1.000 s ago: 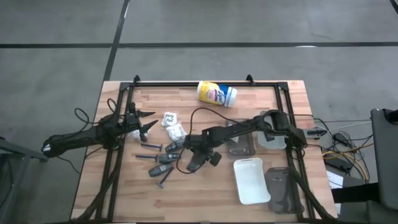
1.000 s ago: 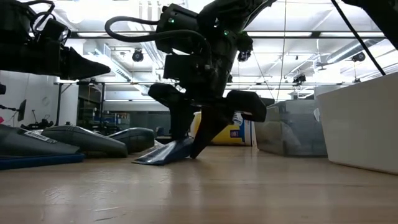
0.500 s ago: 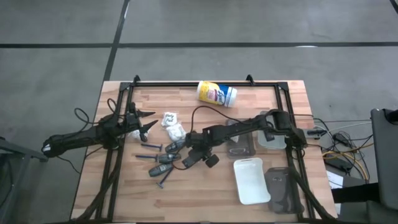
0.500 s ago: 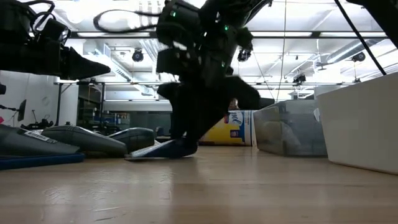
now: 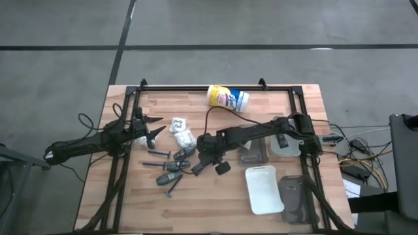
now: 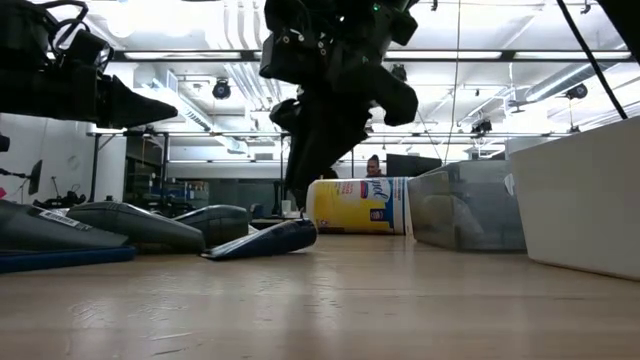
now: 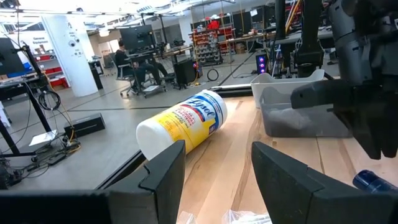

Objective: Pick & Place Travel size toiletries
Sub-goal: Put the shave cream into the gray bin

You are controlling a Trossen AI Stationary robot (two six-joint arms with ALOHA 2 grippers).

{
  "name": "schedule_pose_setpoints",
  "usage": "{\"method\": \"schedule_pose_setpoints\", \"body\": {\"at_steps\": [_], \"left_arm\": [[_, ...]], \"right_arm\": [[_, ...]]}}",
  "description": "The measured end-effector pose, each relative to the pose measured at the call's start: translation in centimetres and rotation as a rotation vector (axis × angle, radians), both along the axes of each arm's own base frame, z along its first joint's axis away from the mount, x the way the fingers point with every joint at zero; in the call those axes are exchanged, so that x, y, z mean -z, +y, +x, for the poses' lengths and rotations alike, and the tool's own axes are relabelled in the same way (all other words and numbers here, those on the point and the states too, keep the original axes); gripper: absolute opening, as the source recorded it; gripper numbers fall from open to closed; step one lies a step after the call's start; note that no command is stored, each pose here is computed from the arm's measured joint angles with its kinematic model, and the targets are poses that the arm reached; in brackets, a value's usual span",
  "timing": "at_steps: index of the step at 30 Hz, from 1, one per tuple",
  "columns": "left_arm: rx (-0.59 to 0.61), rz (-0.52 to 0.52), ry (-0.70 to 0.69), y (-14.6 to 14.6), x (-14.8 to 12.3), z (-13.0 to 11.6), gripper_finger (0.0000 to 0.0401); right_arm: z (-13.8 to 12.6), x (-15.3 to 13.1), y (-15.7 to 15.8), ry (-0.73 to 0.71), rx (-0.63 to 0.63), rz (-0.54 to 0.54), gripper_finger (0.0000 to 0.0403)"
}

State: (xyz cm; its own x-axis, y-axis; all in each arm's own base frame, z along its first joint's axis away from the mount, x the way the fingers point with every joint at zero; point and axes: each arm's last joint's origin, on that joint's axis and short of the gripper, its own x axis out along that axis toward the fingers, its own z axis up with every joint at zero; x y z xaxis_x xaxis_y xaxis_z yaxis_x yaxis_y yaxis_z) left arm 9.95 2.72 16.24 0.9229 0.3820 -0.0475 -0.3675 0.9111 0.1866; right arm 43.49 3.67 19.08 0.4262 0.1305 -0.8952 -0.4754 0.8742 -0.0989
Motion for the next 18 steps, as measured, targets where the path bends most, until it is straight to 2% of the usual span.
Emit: {"method": "schedule_pose_setpoints", "body": {"at_steps": [4, 7, 18], "left_arm": [[0.000, 0.000, 0.000, 0.0, 0.0, 0.0, 0.0190], [0.000, 0.000, 0.000, 0.0, 0.0, 0.0, 0.0190], [0.000, 0.000, 0.000, 0.0, 0.0, 0.0, 0.0190]], "right_arm": [[0.0, 0.0, 0.0, -0.008, -0.044, -0.041, 0.0070], [0.0, 0.1, 0.3, -0.014, -0.056, -0.048, 0.0085], [0.0, 1.0, 1.1, -0.059, -0.094, -0.055, 0.0211]]}}
